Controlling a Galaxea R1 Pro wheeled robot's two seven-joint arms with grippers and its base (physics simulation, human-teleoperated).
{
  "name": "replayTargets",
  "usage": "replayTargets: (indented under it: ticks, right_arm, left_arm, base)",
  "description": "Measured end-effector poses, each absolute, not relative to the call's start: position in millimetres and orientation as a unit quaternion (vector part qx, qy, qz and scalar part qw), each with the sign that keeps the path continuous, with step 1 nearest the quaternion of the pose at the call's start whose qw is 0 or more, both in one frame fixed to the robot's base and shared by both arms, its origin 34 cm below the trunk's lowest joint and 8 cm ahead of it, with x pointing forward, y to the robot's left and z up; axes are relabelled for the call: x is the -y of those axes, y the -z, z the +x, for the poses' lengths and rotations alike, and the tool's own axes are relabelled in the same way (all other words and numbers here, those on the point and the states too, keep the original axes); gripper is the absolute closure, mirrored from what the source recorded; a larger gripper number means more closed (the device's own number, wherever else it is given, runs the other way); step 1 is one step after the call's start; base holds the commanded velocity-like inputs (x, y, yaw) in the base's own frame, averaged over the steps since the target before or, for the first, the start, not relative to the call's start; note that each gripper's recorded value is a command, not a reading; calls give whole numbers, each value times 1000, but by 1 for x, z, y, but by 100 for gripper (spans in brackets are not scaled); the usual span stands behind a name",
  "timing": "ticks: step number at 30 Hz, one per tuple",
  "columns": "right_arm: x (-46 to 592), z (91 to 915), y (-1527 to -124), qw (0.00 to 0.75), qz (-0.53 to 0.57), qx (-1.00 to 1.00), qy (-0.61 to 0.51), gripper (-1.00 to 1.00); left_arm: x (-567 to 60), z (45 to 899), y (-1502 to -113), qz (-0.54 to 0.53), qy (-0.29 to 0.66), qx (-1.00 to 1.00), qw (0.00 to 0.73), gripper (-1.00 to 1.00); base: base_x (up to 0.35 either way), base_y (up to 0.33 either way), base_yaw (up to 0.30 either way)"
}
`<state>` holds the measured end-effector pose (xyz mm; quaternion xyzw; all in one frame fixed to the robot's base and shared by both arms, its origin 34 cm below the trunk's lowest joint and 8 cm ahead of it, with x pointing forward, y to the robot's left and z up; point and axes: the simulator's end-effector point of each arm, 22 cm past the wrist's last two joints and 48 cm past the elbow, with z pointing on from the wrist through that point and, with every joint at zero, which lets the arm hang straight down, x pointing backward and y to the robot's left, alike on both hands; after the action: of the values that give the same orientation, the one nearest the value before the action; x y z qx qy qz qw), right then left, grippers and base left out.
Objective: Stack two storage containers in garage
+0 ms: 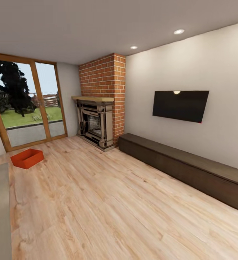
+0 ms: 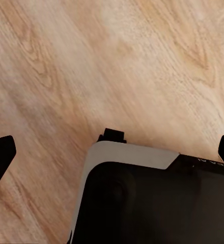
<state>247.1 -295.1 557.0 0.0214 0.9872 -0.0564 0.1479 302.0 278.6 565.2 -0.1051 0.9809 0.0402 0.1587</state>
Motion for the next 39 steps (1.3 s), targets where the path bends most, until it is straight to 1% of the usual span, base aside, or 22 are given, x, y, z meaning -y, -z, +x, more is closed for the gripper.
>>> replayTargets:
  ticks: [7,39]
  right_arm:
    - [296,247,-557,147,21,-987,57,-100]
    - [294,247,-557,147,17,-987,54,-100]
  left_arm:
    - [-279,302,-565,-105,-40,-981,159,-100]
    - [-279,302,-565,-105,-40,-981,159,-100]
  base:
    - [322,0,67]
    - [322,0,1]
